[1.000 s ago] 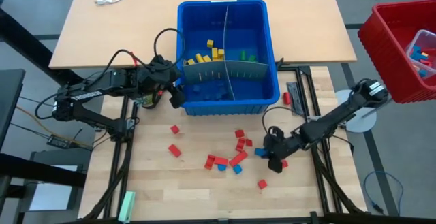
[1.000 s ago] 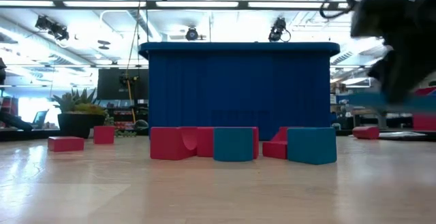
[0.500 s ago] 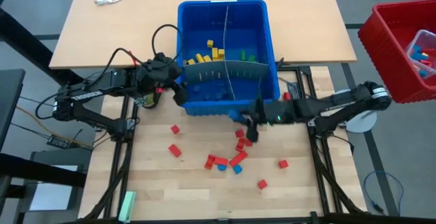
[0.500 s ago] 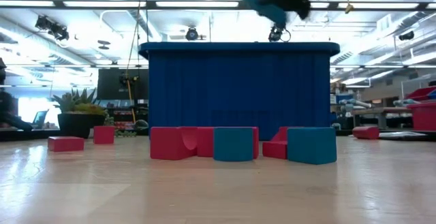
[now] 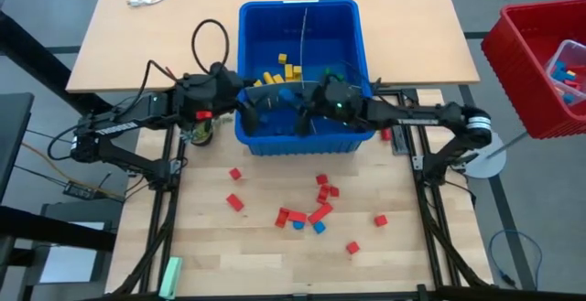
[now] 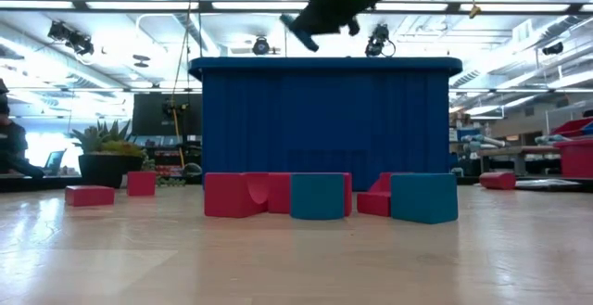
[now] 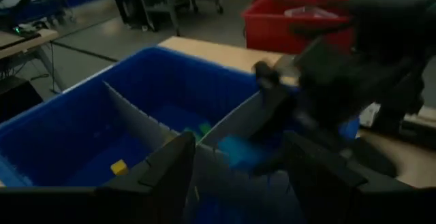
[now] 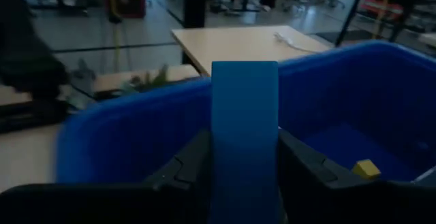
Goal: Sort blocks
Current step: Put the blue block with the other blue blocks into the blue bin
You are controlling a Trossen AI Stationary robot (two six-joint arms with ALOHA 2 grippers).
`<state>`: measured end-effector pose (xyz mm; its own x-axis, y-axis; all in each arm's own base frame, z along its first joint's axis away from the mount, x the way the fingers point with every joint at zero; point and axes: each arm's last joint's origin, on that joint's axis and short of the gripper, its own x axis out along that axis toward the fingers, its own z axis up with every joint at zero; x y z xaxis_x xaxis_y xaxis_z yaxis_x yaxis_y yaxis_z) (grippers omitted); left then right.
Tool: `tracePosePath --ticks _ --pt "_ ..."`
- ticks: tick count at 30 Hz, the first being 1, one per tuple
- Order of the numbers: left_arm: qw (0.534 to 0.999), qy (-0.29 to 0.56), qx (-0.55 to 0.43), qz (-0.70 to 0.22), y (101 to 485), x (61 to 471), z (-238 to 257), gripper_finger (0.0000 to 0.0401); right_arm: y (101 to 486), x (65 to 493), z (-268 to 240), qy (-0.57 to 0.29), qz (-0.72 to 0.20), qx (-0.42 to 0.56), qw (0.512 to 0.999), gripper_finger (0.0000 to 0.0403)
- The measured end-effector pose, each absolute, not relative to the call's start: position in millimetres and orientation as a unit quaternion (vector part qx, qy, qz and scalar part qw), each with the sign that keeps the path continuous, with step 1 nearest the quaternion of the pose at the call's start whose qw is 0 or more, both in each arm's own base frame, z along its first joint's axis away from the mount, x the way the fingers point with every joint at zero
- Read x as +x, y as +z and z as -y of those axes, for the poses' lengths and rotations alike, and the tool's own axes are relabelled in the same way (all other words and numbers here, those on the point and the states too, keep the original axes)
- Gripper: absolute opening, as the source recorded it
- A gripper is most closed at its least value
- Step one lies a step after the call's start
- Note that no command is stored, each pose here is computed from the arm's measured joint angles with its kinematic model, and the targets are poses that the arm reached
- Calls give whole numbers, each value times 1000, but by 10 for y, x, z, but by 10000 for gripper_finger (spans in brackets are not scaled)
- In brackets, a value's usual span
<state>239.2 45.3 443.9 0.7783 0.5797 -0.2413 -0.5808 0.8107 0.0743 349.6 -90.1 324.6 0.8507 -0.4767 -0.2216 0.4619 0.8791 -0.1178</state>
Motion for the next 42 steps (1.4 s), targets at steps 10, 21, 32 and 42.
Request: tracePosePath --ticks 10,21,32,42 --pt "949 308 -14 -64 4558 2417 -455 232 3227 3554 1037 -255 -138 -32 957 221" --pt "950 308 -17 -46 4591 2423 -456 232 3816 2752 368 -131 -183 -11 974 276" --pt "950 308 -17 -46 4590 2423 -456 232 3496 2567 -306 5 -332 24 943 258" --pt "949 309 -56 -30 4597 2424 -456 232 2632 2762 -622 28 -441 13 897 247"
